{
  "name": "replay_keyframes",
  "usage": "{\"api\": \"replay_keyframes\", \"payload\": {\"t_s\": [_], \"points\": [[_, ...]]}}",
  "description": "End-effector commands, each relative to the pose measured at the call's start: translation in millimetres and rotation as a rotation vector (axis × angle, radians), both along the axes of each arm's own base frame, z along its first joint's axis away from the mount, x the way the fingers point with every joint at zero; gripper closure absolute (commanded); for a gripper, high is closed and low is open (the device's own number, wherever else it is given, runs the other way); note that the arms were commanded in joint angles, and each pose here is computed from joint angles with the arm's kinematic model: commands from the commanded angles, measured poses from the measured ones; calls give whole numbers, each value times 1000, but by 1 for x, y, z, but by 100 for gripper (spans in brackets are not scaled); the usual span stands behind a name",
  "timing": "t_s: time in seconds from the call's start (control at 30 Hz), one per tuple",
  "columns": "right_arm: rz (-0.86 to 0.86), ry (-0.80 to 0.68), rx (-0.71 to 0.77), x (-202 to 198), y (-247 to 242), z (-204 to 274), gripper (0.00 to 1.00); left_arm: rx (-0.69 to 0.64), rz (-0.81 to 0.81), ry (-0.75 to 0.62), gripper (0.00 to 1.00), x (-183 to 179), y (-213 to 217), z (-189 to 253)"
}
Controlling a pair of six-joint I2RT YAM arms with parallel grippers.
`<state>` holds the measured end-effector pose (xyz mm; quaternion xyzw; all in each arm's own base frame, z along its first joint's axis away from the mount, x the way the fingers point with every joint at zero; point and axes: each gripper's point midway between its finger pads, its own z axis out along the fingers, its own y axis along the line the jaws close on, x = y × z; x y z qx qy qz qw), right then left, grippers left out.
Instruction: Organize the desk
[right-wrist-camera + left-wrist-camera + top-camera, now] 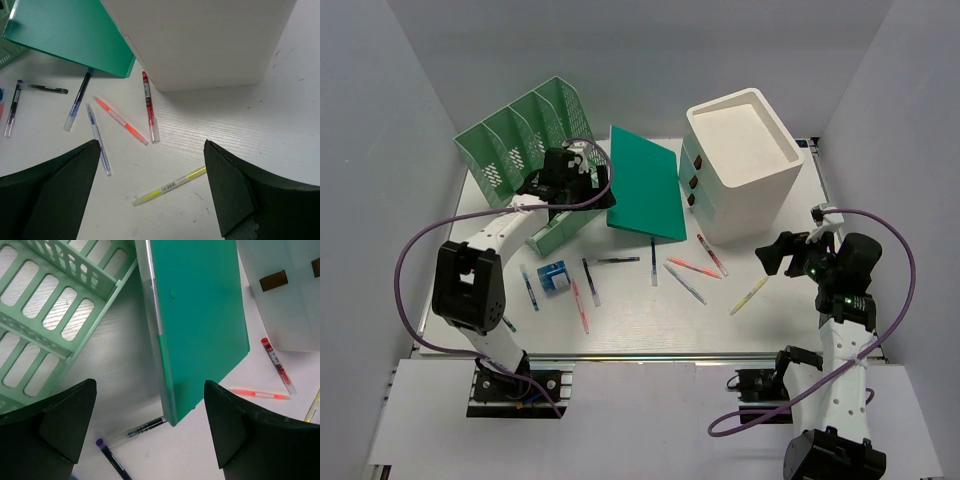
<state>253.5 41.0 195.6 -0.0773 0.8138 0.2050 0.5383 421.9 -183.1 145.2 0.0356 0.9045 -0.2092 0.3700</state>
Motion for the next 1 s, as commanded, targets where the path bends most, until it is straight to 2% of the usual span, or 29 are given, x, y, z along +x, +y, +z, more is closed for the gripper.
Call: {"api": "replay_keyframes", "payload": {"t_s": [0.0, 0.37, 0.53, 0.97], "points": [[30, -88, -19, 2, 4, 27, 11, -16, -43, -36, 3, 7, -12, 17], [160, -86, -116, -3, 10, 3, 11, -1, -48, -35, 2, 21, -19, 8], [212, -154, -179, -6, 12, 0, 11, 6, -52, -37, 2, 25, -20, 5], [207, -159, -163, -6, 14, 2, 11, 36, -34, -19, 5, 44, -21, -14]]}}
